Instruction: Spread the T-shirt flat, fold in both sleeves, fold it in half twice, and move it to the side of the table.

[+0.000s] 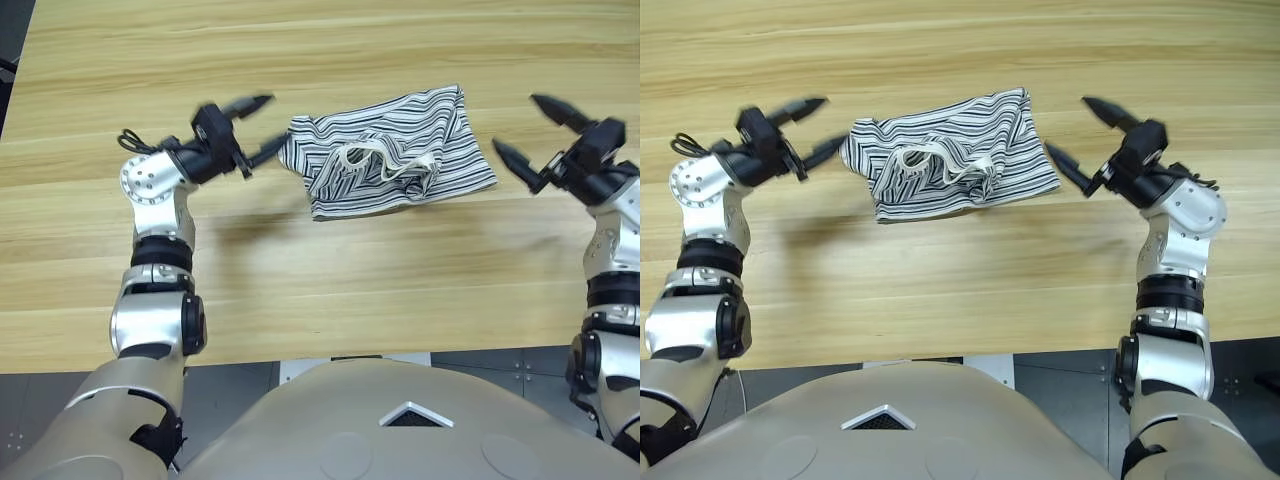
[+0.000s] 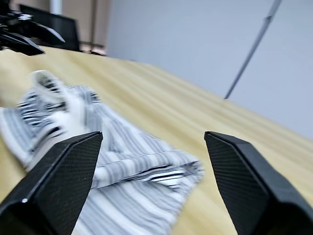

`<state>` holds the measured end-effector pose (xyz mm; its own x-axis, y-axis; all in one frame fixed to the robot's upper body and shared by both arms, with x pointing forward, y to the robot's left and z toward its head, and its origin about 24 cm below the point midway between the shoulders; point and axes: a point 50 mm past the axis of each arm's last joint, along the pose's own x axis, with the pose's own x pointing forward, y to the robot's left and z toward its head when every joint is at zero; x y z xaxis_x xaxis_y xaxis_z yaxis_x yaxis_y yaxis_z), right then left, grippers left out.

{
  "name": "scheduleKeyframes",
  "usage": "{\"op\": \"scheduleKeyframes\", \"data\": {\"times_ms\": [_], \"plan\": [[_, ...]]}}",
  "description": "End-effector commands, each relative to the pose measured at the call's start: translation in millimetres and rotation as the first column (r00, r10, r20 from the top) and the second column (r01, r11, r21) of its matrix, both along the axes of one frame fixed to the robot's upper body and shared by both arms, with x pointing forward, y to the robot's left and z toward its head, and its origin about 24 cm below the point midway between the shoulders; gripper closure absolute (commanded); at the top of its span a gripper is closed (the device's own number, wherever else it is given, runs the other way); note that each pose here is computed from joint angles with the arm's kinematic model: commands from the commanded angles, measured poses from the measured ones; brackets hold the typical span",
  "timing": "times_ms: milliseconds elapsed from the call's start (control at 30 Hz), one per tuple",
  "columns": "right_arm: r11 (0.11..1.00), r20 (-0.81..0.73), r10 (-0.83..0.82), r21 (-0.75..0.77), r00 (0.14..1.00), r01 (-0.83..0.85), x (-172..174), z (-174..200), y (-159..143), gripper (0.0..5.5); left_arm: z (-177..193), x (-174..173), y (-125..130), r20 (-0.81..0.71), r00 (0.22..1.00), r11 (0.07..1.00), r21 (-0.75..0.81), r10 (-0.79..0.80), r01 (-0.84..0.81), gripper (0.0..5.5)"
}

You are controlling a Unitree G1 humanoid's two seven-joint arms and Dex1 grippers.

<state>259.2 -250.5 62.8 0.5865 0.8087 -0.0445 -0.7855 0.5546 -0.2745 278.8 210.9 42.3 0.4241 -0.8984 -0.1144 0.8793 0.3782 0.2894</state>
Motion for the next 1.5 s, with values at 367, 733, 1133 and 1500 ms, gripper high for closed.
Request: {"op": "scheduleKeyframes", "data": {"times_ms": [367, 733, 1133, 1500], "plan": [[0.981, -0.112, 0.13, -0.132, 0.985, -0.145, 1, -20, 33, 1.64, -5, -10, -14, -0.049, 0.994, 0.989, 0.109, -0.099, 0.104, 2.79], [0.983, -0.069, 0.122, -0.127, 0.99, -0.13, 17, -17, 53, 1.64, 4, 2, -30, -0.006, 0.996, 0.994, 0.053, -0.093, 0.093, 2.79], [0.97, -0.109, 0.2, -0.12, 0.974, -0.213, 21, -35, 86, 1.64, -18, 10, -53, -0.112, 0.992, 0.997, 0.031, -0.063, 0.067, 2.79], [0.97, -0.13, 0.199, -0.114, 0.971, -0.214, 18, -39, 91, 1.64, -14, 14, -45, -0.088, 0.995, 0.999, 0.032, -0.034, 0.037, 2.79]]}}
